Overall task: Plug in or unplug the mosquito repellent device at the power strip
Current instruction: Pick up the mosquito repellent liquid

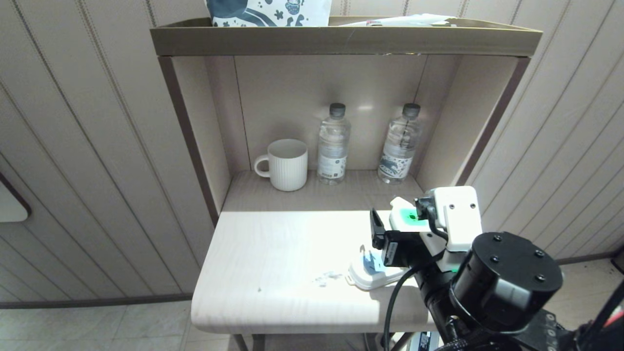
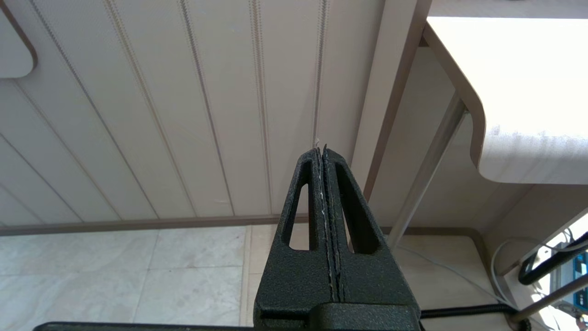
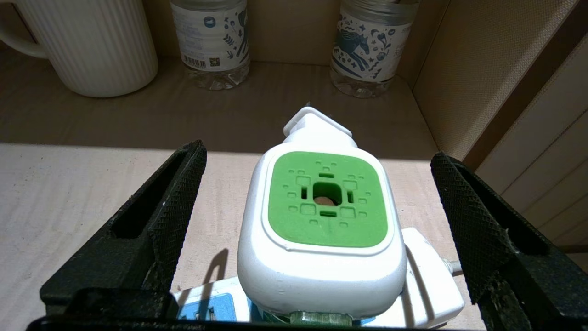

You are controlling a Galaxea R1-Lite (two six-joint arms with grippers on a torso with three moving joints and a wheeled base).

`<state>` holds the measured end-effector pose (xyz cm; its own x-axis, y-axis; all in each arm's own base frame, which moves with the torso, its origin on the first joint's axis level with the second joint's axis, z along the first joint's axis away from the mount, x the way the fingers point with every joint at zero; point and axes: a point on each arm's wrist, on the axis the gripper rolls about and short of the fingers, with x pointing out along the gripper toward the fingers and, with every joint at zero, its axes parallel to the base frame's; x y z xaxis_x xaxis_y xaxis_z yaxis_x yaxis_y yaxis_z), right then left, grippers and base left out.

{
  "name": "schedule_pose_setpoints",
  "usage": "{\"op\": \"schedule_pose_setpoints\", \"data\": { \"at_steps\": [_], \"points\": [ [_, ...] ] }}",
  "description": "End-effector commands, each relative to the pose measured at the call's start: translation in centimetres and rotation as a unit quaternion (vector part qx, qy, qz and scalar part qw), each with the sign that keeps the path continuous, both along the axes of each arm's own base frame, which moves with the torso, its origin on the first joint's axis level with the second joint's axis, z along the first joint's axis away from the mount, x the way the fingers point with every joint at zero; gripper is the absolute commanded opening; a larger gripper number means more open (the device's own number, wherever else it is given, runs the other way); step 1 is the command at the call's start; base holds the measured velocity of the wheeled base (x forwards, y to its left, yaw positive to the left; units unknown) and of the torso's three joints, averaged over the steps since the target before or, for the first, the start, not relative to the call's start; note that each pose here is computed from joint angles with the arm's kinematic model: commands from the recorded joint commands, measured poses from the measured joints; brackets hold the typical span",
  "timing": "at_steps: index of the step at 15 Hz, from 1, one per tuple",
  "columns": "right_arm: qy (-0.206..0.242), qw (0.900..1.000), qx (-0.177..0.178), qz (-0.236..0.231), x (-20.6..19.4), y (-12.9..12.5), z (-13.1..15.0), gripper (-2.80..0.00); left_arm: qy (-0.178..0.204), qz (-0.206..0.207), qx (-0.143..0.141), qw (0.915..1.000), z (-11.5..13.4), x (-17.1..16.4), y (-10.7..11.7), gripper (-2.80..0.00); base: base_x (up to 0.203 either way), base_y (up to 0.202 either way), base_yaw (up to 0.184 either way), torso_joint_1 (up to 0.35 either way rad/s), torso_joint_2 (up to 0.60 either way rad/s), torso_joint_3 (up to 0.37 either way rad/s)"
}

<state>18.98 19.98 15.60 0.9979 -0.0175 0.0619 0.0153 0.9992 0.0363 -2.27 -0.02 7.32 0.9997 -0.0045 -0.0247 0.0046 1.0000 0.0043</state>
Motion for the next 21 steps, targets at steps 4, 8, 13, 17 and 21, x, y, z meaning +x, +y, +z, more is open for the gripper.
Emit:
{"op": "schedule_pose_setpoints", "data": {
  "at_steps": [4, 8, 13, 17, 21],
  "points": [
    [-0.001, 1.0, -0.004, -0.001, 0.2, 0.3, -0.1, 0.0, 0.0, 0.0, 0.0, 1.0, 0.0, 0.0, 0.0, -2.8, 0.0, 0.0, 0.0, 0.0, 0.0, 0.0],
    [0.002, 1.0, -0.009, -0.002, 0.2, 0.3, -0.3, -2.8, 0.001, 0.0, 0.0, 1.0, 0.0, 0.0, 0.0, -2.8, 0.0, 0.0, 0.0, 0.0, 0.0, 0.0],
    [0.007, 1.0, -0.022, -0.002, 0.2, 0.2, -0.7, -2.8, 0.0, 0.0, 0.001, 1.0, 0.0, 0.0, 0.0, -2.8, 0.0, 0.0, 0.0, 0.0, 0.0, 0.0],
    [0.007, 1.0, -0.021, -0.003, 0.2, 0.2, -0.7, -2.8, 0.0, 0.0, 0.001, 1.0, 0.0, 0.0, 0.0, -2.8, 0.0, 0.0, 0.0, 0.0, 0.0, 0.0],
    [-0.028, 0.999, -0.021, -0.005, -0.4, -1.0, 2.3, -2.8, 0.0, 0.0, 0.001, 1.0, 0.0, 0.0, 0.0, -2.8, 0.0, 0.0, 0.0, 0.0, 0.0, 0.0]
  ]
}}
